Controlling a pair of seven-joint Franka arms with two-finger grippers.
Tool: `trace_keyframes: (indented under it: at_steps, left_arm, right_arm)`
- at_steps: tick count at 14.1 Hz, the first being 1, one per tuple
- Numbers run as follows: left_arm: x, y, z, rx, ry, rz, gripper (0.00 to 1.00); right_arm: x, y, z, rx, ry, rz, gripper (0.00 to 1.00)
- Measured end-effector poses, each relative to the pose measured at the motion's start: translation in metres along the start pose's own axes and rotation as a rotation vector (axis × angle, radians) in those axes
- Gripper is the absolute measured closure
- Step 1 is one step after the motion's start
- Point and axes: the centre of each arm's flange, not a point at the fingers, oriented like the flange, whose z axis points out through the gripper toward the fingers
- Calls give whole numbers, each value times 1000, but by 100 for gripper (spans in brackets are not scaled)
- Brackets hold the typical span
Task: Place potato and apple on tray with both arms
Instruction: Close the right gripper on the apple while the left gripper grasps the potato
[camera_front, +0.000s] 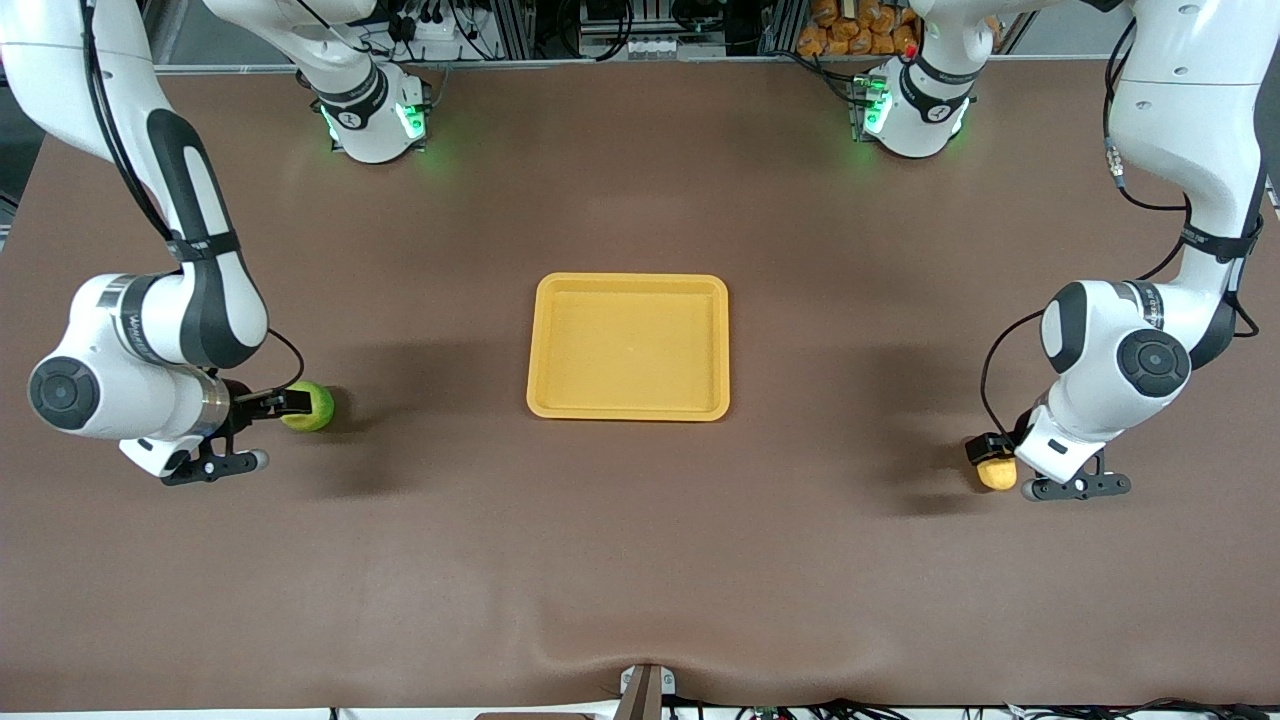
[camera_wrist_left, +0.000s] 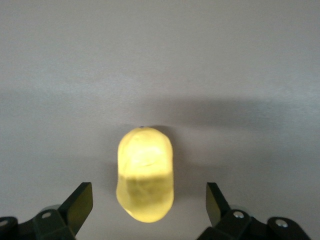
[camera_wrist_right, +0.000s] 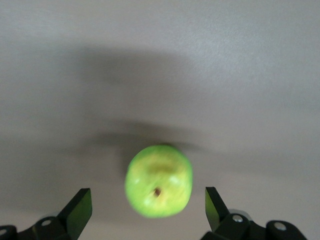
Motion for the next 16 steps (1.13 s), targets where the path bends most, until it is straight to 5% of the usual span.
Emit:
trace_keyframes:
  at_steps: [11,16]
  left_arm:
    - [0,-6,19,-8,14,-48,3]
    - [0,-6,26,-12,20,-49,13]
  right_arm:
    - [-18,2,77,13,-58,-12,0]
    - [-12,8,80,-3,-3,-3,12]
